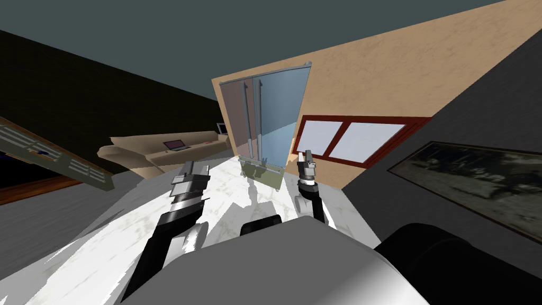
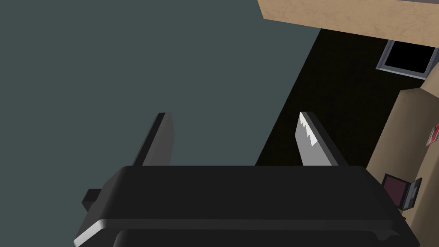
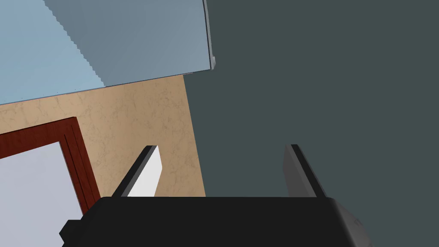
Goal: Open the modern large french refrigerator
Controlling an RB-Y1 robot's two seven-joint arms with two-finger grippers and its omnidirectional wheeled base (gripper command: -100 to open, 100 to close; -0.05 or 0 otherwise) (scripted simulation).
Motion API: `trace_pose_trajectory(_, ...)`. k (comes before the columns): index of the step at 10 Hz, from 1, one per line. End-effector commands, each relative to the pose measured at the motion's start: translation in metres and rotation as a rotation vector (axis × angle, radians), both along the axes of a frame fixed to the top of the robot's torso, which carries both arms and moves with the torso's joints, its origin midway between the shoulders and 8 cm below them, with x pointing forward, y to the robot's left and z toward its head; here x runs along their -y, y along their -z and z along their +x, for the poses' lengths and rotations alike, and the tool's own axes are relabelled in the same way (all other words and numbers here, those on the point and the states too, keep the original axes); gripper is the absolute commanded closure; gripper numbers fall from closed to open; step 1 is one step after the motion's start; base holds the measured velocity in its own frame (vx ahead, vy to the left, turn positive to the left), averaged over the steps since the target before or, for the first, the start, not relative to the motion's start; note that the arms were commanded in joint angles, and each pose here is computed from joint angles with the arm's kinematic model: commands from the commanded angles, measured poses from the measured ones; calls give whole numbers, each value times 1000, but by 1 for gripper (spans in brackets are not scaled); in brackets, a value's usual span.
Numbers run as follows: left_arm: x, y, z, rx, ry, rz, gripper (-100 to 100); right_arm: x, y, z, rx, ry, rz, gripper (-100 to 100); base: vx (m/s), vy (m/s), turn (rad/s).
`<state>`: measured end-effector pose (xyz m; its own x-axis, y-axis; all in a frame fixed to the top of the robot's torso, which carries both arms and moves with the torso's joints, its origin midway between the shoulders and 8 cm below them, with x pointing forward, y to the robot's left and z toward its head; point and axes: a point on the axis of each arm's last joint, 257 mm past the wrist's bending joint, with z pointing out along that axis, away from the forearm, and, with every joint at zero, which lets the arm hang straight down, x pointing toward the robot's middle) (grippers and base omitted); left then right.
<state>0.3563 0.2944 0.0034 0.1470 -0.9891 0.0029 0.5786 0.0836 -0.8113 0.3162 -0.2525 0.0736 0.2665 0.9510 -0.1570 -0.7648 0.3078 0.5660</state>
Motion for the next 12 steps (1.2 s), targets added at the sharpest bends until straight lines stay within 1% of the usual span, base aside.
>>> trace_pose_trajectory(1, 0, 0, 0, 0, 0, 0, 0, 0, 0, 0, 0, 0, 0, 0, 0, 0, 0)
trace_pose_trajectory(9, 0, 0, 0, 0, 0, 0, 0, 0, 0, 0, 0, 0, 0, 0, 0, 0, 0)
trace_pose_trajectory(10, 0, 0, 0, 0, 0, 0, 0, -6, 4, 2, -11, -5, -54, -100, 36, 12, -42)
trace_pose_trajectory(12, 0, 0, 0, 0, 0, 0, 0, -13, 12, 7, -27, 3, -140, -100, 86, 30, -78)
